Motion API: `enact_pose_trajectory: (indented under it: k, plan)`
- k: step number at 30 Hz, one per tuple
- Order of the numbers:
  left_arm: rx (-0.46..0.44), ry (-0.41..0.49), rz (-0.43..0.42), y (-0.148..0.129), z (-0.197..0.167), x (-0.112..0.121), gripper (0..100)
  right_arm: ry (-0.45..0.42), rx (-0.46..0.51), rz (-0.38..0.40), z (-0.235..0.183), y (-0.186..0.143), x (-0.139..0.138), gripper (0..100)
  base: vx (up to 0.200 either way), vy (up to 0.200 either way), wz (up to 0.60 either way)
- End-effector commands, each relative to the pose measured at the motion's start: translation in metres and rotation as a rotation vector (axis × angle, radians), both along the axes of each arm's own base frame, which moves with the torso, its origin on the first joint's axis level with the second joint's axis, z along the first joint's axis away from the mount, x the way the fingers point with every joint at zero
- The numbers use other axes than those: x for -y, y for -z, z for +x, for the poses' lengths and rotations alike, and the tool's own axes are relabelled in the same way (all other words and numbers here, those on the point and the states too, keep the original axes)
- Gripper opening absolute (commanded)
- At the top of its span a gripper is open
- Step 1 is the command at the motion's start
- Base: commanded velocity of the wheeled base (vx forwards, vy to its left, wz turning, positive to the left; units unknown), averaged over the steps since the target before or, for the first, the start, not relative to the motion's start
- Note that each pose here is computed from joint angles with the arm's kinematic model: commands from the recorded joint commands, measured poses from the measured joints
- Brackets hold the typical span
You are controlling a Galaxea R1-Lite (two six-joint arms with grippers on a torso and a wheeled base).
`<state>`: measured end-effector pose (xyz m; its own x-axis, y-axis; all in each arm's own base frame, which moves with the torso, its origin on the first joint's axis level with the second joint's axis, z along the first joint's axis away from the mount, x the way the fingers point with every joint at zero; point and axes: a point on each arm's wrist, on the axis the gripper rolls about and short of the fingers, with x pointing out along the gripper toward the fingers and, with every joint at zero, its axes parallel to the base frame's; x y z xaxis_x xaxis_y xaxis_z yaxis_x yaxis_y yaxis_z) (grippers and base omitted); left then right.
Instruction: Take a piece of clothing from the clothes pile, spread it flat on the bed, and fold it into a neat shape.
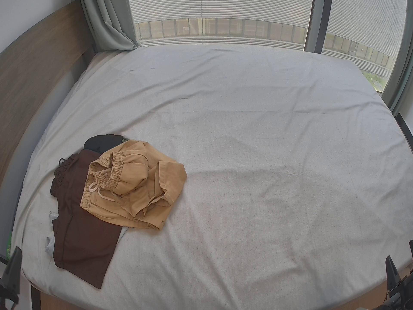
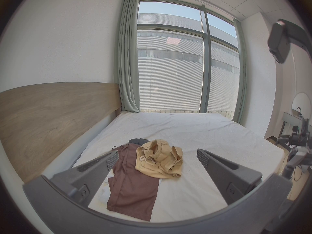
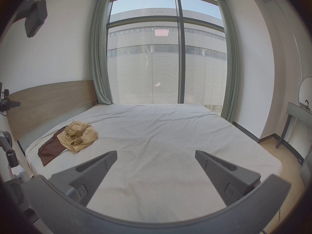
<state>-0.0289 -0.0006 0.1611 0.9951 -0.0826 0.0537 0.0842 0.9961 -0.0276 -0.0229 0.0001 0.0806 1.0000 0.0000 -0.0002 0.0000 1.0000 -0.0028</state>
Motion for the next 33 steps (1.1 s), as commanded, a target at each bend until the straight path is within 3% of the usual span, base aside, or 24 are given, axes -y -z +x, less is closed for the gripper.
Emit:
enact_pose_trajectory:
  k: [1,8,17,33]
  plan:
    - [-0.044,-0.013,-0.036,-0.027,0.031,0.001,100,-0.002,-0.009,0.000,0.001,0.005,0.000,100,0.000,0.000,0.00]
    - [-0.082,-0.019,-0.067,-0.037,0.061,0.001,100,-0.003,-0.007,0.000,0.001,0.005,0.000,100,0.000,0.000,0.00]
    - [-0.123,-0.014,-0.212,-0.059,0.093,0.002,100,-0.003,-0.007,-0.002,0.001,0.005,0.000,100,0.000,0.000,0.00]
    - [-0.185,0.052,-0.244,-0.073,0.143,0.003,100,-0.003,-0.007,-0.002,0.001,0.005,0.000,100,0.000,0.000,0.00]
